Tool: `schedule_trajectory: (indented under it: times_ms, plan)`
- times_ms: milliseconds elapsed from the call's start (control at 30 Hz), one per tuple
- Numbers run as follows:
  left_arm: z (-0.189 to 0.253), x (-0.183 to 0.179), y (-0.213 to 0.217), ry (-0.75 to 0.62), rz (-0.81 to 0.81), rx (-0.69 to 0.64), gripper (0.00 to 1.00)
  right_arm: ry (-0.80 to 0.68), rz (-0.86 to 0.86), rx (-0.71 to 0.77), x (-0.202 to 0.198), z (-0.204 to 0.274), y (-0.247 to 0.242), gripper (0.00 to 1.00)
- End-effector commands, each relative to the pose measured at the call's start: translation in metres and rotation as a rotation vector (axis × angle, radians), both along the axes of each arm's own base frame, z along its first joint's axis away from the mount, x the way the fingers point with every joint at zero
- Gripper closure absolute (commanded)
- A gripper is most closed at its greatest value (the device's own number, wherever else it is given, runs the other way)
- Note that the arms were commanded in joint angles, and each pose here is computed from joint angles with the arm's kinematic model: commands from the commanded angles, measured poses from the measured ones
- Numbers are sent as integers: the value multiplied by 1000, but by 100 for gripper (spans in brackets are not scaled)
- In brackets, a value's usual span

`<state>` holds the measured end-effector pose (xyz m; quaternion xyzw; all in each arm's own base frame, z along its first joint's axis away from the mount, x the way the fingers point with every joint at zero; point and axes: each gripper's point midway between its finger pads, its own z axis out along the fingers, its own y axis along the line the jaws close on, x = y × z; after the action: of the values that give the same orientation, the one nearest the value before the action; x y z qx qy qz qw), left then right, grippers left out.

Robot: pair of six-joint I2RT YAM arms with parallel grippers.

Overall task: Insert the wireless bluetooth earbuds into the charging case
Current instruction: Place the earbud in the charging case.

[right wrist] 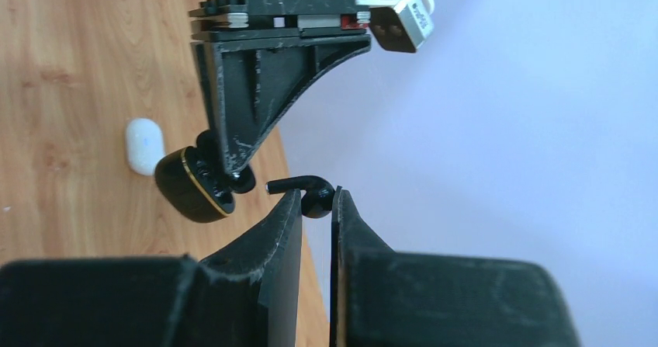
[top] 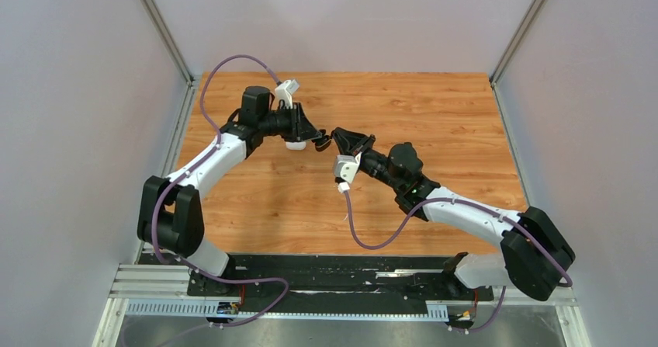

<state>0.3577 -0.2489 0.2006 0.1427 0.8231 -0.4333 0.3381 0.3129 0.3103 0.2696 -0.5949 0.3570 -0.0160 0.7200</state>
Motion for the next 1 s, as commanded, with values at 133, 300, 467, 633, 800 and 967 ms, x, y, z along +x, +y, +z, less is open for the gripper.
schedule_trajectory:
  times_ms: [133, 300, 467, 633, 800, 967]
  plan:
    - [53, -7, 1, -177, 46, -68, 100, -191, -18, 74, -2, 32, 8, 100]
    - [54, -17, -1, -192, 42, -70, 100, -215, 11, 50, -7, 23, 16, 100]
    - [54, -22, -1, -186, 32, -81, 100, -247, 51, 42, -15, 21, 21, 100]
    - [55, -29, -3, -186, 4, -93, 100, -276, 83, 42, -20, 22, 27, 100]
    - [57, -36, -6, -191, -36, -111, 100, -332, 124, 6, -27, 13, 31, 100]
    - [60, -40, -8, -199, -64, -128, 100, -357, 145, -20, -29, 8, 34, 100]
